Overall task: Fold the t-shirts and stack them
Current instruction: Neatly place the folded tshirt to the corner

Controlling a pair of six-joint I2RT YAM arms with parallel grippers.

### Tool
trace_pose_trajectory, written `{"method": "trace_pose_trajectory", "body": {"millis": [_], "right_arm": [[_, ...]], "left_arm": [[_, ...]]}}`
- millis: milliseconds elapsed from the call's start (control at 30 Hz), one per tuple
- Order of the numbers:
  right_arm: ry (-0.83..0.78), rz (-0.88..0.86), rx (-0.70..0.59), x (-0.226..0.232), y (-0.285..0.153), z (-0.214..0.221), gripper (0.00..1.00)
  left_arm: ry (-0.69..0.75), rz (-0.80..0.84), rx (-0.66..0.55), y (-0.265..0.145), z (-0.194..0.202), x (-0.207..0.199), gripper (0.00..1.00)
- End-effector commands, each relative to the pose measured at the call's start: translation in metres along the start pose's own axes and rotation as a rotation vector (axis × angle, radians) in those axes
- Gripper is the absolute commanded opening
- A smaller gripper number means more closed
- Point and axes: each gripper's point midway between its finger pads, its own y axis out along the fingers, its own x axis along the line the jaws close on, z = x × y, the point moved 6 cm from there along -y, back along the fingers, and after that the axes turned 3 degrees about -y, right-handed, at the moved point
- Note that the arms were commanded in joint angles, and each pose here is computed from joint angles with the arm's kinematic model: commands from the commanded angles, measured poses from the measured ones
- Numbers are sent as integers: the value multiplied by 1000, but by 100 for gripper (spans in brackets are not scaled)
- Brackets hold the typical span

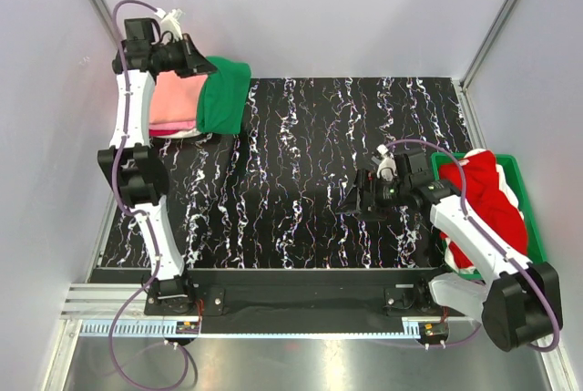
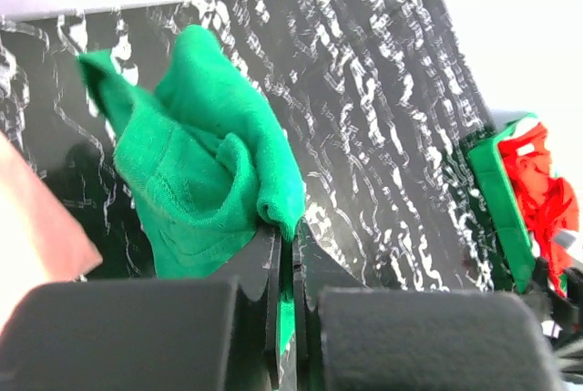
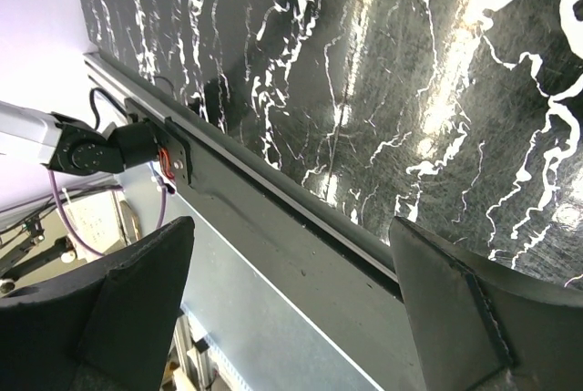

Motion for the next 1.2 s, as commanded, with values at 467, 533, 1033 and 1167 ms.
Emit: {"method": "trace_pose_trajectory", "body": {"millis": [467, 533, 1033, 1167], "right_arm": [[21, -18, 66, -7, 18, -10, 95], [25, -9, 71, -10, 20, -10, 95], [65, 39, 119, -24, 34, -10, 95], [78, 39, 131, -28, 40, -11, 95]], "left_arm": [[42, 299, -284, -55, -87, 37, 0], [64, 320, -307, -58, -93, 45, 0], [-24, 81, -417, -51, -81, 163, 1], [29, -54, -474, -59, -86, 185, 1]]}}
